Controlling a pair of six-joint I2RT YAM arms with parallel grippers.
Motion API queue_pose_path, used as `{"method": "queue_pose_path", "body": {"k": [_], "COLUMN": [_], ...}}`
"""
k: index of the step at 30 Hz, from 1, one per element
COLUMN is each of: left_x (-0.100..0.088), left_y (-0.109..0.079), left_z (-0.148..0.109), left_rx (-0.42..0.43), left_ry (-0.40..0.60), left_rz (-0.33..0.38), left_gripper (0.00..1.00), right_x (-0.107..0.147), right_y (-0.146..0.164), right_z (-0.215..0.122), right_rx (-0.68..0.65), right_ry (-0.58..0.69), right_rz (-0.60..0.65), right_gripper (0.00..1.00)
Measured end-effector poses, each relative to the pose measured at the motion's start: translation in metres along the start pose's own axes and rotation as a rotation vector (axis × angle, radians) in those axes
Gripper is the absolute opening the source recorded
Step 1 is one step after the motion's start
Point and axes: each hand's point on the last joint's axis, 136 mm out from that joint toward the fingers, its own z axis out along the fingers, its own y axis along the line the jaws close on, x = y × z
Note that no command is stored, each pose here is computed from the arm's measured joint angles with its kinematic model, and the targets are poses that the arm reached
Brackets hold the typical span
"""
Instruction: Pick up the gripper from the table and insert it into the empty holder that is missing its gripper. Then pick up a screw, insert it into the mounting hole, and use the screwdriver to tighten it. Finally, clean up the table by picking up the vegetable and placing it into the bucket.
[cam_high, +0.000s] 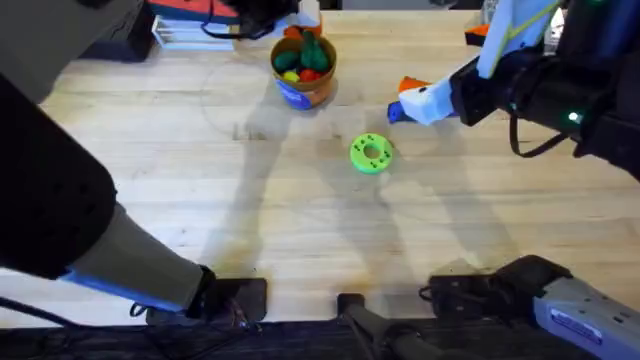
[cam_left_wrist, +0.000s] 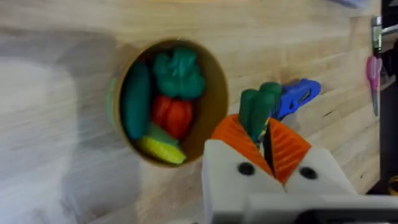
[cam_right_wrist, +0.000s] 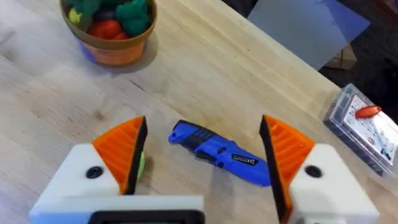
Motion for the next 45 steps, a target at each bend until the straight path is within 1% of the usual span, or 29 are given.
{"method": "queue_pose_path", "body": {"k": [2,4,6,8,14,18,19,21,22,24,25,26,29,31,34,37,39,42,45], "left_x": [-0.002,-0.002,-0.002,-0.004,-0.01,-0.01,-0.01,-0.01,-0.01,-0.009,-0.008,-0.008,-0.006,-0.006,-0.006,-0.003,0.0,0.006,0.015], "left_y": [-0.006,-0.004,0.001,0.006,0.016,0.019,0.02,0.022,0.023,0.025,0.026,0.027,0.028,0.028,0.028,0.028,0.025,0.017,0.006], "left_z": [0.003,0.004,0.005,0.005,0.004,0.003,0.004,0.005,0.006,0.008,0.009,0.009,0.009,0.009,0.009,0.006,-0.003,-0.033,-0.08], "left_rx": [0.003,-0.025,-0.072,-0.106,-0.153,-0.169,-0.172,-0.179,-0.183,-0.188,-0.191,-0.194,-0.199,-0.199,-0.202,-0.213,-0.222,-0.256,-0.306], "left_ry": [-0.012,-0.018,-0.027,-0.042,-0.091,-0.105,-0.106,-0.107,-0.106,-0.103,-0.101,-0.099,-0.091,-0.09,-0.086,-0.067,-0.056,-0.062,-0.089], "left_rz": [0.021,0.027,0.006,-0.039,-0.252,-0.323,-0.331,-0.349,-0.356,-0.367,-0.377,-0.38,-0.382,-0.375,-0.331,-0.261,-0.199,-0.086,0.047], "left_gripper": [0.019,0.019,0.019,0.019,0.019,0.029,0.1,0.382,0.56,0.879,0.962,0.985,0.995,0.997,0.997,0.997,0.997,0.997,0.997], "right_x": [0.0,0.0,0.0,0.0,0.0,0.0,0.0,0.0,0.0,0.0,0.0,0.0,0.0,0.0,0.0,0.0,0.002,-0.006,-0.021], "right_y": [0.0,0.0,0.0,0.0,0.0,0.0,0.0,0.0,0.0,0.0,0.0,0.0,0.0,0.0,0.0,0.0,0.0,-0.003,-0.009], "right_z": [0.0,0.0,0.0,0.0,0.0,0.0,0.0,0.0,0.0,0.0,0.0,0.0,0.0,0.0,0.0,0.0,-0.003,-0.016,-0.037], "right_rx": [0.0,0.0,0.0,0.0,0.0,0.0,0.0,0.0,0.0,0.0,0.0,0.0,0.0,0.0,0.0,-0.001,-0.005,-0.01,-0.011], "right_ry": [0.0,0.0,0.001,0.001,0.001,0.001,0.001,0.001,0.001,0.001,0.001,0.001,0.001,0.001,0.0,0.003,0.02,0.04,0.047], "right_rz": [0.0,0.0,0.002,0.003,0.003,0.003,0.003,0.003,0.003,0.003,0.003,0.003,0.003,0.003,0.003,0.017,0.043,0.085,0.109], "right_gripper": [0.993,0.995,0.994,0.991,0.994,0.993,0.993,0.993,0.993,0.993,0.993,0.993,0.992,0.993,0.993,0.992,0.993,0.993,0.994]}}
